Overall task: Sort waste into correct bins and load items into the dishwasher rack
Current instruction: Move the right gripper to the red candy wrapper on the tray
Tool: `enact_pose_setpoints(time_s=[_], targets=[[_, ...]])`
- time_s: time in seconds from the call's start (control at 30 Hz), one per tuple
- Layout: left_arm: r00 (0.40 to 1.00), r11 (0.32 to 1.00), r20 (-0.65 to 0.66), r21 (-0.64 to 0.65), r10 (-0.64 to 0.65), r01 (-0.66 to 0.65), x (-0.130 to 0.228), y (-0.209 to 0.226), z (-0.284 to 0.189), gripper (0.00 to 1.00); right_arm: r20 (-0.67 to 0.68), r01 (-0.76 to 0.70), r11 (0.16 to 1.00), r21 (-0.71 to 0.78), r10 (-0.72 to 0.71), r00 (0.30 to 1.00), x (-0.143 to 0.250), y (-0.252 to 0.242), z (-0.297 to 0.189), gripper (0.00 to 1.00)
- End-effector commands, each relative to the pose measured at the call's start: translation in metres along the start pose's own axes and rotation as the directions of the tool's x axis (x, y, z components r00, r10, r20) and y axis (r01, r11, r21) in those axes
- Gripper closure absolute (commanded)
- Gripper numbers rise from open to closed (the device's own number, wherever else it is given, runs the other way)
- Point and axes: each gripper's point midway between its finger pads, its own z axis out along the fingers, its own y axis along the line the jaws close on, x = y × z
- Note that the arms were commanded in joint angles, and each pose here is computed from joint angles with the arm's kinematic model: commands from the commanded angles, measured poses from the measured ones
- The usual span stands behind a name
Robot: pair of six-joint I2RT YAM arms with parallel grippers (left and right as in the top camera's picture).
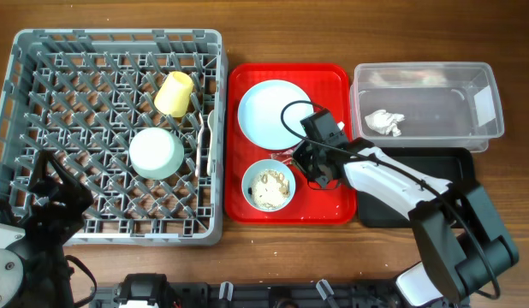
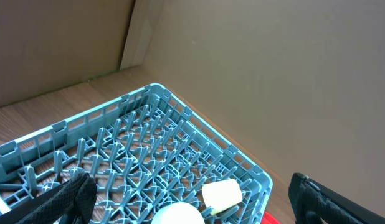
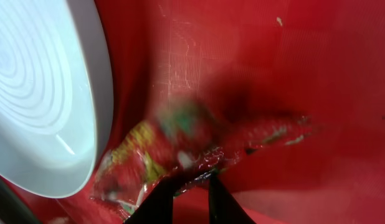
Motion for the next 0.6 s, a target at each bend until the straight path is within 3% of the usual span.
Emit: enact_pose_setpoints(time_s=[0.0,0.1,0.27,0.43,0.47,0.5,0.57], targets=[[1.0,1.0,0.019,-0.016,-0.016,0.016,-0.004,0.003,-0.001,0.0,0.057,-0.024,0.999,0.045,0.022,0.998,-0.009,-0.01,0.007,0.96],[1.0,1.0,0.019,-0.016,-0.016,0.016,-0.004,0.003,-0.001,0.0,0.067,-0.017,1.0,0.014,0.016,0.998,-0.011,-0.003,0.001,0.96],[1.0,1.0,0.019,-0.016,-0.016,0.016,-0.004,0.003,-0.001,0.0,0.147,0.148,0.983,-0.106,-0.131,0.98,-0.017,0.028,-0.05,0.96],[1.0,1.0,0.019,-0.015,-0.016,0.016,-0.004,0.003,-0.001,0.0,0.27,0.159,0.979,-0.125,-0.121,0.955,-0.028,0.026,-0.104,0.96],[1.0,1.0,0.019,-0.015,-0.016,0.016,-0.004,0.003,-0.001,0.0,0.252,0.162,0.978,-0.133,-0.124,0.96,-0.024,0.026,-0.105,0.92],[1.0,1.0,0.019,-0.016,-0.016,0.016,-0.004,0.003,-0.001,0.0,0.218,0.162,0.976,-0.146,-0.128,0.967,-0.017,0.028,-0.103,0.64],[1.0,1.0,0.019,-0.016,-0.016,0.016,-0.004,0.003,-0.001,0.0,0.146,0.141,0.978,-0.156,-0.119,0.982,-0.004,0.027,-0.093,0.43]])
